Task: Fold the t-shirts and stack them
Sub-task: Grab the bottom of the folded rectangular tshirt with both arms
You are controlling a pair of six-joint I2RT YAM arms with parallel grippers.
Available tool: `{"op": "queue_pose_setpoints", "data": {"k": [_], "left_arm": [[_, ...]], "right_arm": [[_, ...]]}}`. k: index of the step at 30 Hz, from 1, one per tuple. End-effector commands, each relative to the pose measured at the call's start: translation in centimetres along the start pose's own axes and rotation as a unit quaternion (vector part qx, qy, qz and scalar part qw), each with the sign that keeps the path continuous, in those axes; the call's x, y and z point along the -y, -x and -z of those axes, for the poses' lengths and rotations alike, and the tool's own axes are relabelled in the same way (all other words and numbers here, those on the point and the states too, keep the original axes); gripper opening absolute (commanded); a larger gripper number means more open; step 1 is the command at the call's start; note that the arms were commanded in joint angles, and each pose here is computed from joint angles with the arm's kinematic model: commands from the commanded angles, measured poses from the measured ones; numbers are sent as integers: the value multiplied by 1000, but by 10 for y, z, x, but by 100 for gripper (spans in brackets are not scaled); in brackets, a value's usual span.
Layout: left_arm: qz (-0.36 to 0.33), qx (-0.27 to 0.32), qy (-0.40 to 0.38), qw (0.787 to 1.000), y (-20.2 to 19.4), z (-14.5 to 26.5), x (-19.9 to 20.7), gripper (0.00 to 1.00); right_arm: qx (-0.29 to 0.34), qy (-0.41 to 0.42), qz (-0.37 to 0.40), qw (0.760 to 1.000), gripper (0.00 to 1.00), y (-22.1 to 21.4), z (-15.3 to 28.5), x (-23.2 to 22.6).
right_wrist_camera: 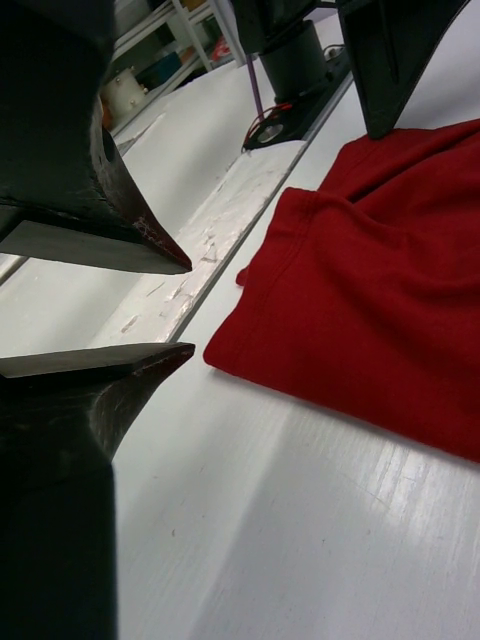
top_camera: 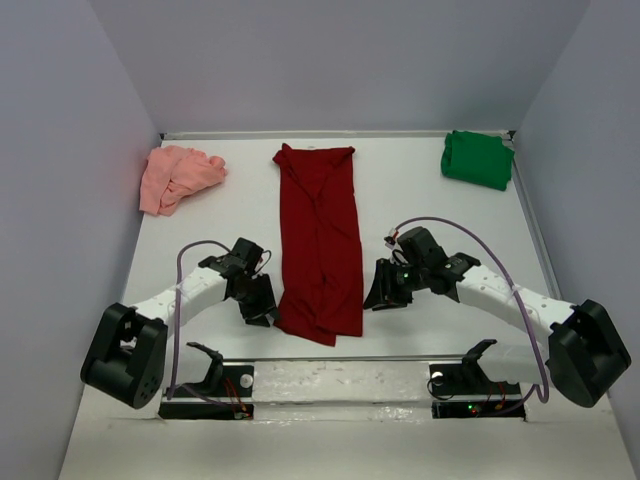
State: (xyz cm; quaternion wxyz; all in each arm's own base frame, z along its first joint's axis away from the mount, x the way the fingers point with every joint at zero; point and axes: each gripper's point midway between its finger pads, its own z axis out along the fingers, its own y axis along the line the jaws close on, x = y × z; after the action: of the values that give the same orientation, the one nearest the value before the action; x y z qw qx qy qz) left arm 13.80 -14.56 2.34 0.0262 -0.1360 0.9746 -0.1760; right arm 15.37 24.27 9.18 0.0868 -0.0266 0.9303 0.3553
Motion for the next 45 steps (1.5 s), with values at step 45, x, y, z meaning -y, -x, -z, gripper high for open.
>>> {"op": "queue_pose_setpoints", "data": {"k": [45], "left_arm": [[-35, -24, -54, 998, -13, 11, 31, 44]], "right_arm": [[-32, 11, -53, 998, 41, -18, -40, 24]]}}
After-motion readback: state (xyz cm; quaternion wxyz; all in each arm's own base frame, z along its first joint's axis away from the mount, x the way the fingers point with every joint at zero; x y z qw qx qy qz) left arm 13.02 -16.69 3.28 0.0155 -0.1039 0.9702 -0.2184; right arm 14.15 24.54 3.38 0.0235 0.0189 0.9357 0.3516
